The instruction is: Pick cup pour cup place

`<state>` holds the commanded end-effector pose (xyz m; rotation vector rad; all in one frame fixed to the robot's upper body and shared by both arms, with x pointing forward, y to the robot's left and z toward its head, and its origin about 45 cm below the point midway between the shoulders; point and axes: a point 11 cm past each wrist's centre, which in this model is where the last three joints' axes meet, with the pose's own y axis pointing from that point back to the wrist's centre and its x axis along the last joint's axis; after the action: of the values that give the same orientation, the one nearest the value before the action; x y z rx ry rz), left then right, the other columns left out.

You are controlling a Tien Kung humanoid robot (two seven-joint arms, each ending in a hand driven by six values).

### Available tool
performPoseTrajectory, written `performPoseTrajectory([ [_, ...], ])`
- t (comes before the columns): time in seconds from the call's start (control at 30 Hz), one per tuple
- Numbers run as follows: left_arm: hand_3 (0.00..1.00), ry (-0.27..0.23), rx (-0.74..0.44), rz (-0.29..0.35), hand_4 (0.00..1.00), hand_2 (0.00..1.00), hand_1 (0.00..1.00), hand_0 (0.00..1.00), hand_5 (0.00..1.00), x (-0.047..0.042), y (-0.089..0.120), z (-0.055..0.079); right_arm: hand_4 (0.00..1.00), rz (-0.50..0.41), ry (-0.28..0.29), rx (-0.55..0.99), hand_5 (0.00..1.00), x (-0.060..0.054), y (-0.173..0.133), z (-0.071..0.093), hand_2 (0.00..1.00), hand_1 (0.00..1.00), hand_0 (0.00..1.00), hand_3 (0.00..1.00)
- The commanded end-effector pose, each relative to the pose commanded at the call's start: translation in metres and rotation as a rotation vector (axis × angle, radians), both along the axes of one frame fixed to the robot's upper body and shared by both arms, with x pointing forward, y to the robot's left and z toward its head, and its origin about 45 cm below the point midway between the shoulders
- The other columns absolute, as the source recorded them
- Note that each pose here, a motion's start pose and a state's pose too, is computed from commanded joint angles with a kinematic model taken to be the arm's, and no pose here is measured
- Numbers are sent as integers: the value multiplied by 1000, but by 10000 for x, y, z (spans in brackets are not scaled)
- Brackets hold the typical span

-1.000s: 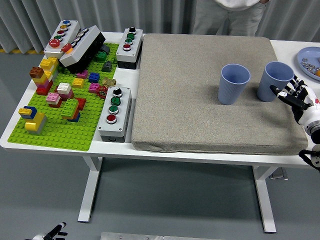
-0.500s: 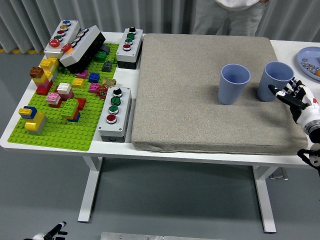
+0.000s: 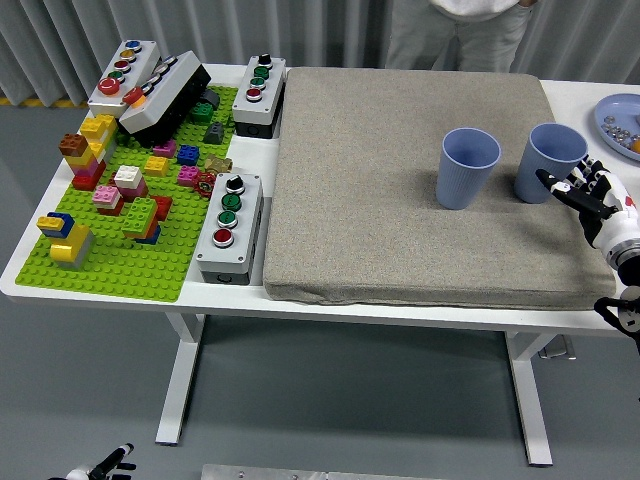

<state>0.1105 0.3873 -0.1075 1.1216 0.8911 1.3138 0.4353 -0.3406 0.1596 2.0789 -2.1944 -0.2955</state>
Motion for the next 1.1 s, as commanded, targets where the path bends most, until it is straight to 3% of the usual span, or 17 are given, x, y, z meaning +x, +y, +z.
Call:
performPoseTrajectory([
  [1.1, 762, -13, 0, -9, 626, 848, 833, 850, 962, 70, -12, 14, 847, -7, -4, 9, 412, 43, -6, 34, 998, 939, 979, 920],
])
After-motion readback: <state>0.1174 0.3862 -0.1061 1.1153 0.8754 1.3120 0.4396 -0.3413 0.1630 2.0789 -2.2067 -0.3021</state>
